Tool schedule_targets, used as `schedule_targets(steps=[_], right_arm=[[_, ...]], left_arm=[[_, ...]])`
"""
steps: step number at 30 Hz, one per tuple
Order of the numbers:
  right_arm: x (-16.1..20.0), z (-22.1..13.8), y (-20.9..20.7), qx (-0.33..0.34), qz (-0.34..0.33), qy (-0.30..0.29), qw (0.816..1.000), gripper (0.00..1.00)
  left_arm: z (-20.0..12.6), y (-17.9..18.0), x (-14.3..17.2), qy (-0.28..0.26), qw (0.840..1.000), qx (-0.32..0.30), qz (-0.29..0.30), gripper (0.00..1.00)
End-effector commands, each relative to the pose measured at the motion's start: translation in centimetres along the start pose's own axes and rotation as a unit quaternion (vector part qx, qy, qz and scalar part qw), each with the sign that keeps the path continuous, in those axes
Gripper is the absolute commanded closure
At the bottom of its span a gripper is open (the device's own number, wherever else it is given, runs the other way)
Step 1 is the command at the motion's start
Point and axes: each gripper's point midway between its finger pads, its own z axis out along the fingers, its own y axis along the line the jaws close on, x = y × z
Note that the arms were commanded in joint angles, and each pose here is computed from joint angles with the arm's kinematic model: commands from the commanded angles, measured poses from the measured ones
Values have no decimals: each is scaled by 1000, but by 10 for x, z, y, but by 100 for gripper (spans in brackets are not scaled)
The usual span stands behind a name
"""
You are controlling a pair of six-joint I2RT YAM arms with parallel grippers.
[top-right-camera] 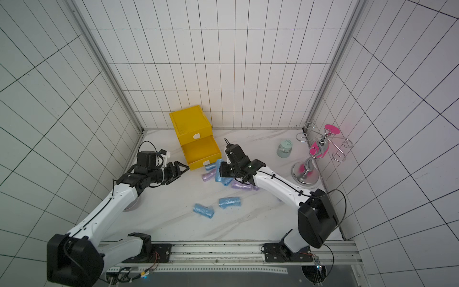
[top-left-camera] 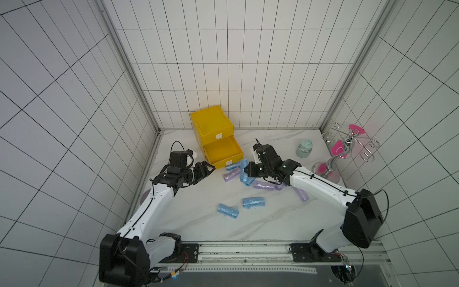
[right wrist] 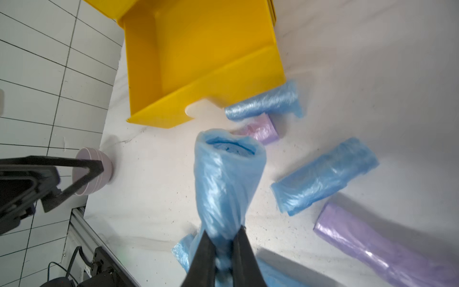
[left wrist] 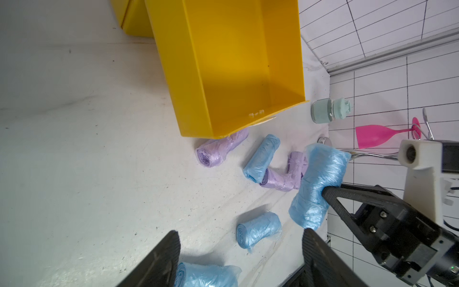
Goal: Sort the rolls of trash bags by color and place them into the drawer
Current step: Pick up the roll of trash bags from the center of the board, then place the roll of trash bags in the drawer.
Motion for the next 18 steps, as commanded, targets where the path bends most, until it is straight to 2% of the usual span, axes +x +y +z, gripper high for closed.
schedule_targets(steps=[1, 2, 8, 18], right_arm=[[-42, -9, 3, 21, -69, -20, 997, 100], [-55, -10, 5, 21, -74, -27, 997, 100], [-103, 13, 14, 26, -107, -28, 994, 100], [-128, 66, 16, 31, -137, -15, 990, 100]], left_arm=[[-2, -16, -20, -17, 999, 20, 19, 4], [-1, -17, -23, -16, 999, 22, 19, 2], [-5, -23, -35, -23, 999, 24, 22, 2], [-8, -13, -22, -15, 1000, 25, 12, 1]])
